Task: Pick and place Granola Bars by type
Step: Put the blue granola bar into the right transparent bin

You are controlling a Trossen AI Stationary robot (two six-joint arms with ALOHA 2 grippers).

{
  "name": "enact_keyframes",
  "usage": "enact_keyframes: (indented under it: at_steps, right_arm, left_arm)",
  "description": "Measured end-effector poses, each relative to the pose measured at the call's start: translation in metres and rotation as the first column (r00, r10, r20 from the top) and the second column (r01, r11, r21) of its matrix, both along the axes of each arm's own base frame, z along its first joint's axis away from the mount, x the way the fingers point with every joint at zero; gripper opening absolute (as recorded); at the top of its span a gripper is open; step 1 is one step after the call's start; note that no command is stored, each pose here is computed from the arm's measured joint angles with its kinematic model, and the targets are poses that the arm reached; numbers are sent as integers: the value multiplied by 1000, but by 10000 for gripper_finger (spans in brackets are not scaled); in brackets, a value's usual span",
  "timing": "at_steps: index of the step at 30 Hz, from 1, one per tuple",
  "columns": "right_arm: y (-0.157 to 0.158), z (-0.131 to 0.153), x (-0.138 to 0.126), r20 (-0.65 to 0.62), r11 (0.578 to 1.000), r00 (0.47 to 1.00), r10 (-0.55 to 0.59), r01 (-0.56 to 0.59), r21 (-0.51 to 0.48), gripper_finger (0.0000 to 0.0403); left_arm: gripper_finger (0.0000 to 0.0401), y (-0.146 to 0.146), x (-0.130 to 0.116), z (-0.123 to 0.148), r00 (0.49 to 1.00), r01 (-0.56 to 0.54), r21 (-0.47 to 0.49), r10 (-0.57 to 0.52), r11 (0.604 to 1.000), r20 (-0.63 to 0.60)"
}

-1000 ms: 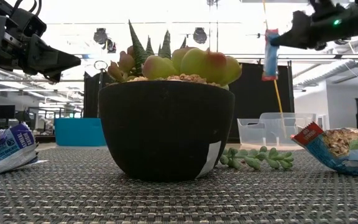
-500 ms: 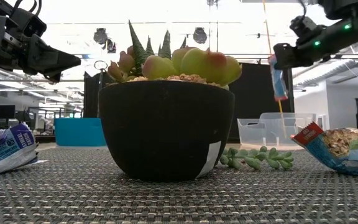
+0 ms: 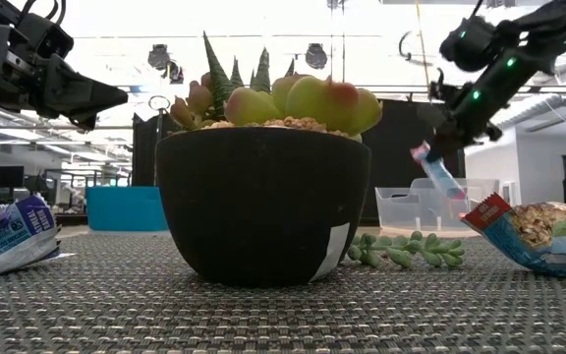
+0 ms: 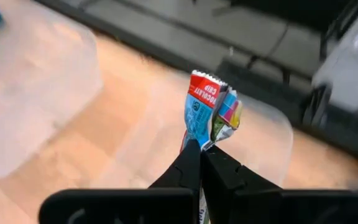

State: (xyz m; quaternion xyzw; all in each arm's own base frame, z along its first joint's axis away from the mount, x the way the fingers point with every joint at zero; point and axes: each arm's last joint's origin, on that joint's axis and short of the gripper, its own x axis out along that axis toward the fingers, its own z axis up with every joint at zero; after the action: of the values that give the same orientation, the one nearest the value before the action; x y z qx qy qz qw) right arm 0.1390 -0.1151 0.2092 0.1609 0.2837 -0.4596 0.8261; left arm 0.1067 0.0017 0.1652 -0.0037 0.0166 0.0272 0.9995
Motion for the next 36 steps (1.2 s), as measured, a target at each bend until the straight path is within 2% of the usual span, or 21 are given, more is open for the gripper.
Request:
enact_keyframes:
  at_steps: [7, 17, 26, 30, 36]
  right_arm:
    - [-17, -23, 2, -51, 990, 999, -14, 22, 141, 0]
    - [-27, -38, 4, -104, 979, 994, -40, 60, 193, 0]
    - [-31, -36, 8, -71, 986, 997, -43, 53, 156, 25]
    - [-33, -34, 9, -53, 991, 997, -47, 54, 123, 57]
    - [-35, -32, 8, -88, 991, 990, -110, 116, 62, 116]
  left_arm:
    - [47, 0, 0, 0, 1000, 0, 0, 0, 1000, 0]
    - [47, 0, 0, 0, 1000, 0, 0, 0, 1000, 0]
    - [47, 0, 0, 0, 1000, 0, 0, 0, 1000, 0]
    - [47, 0, 0, 0, 1000, 0, 0, 0, 1000, 0]
    - [47, 0, 0, 0, 1000, 0, 0, 0, 1000, 0]
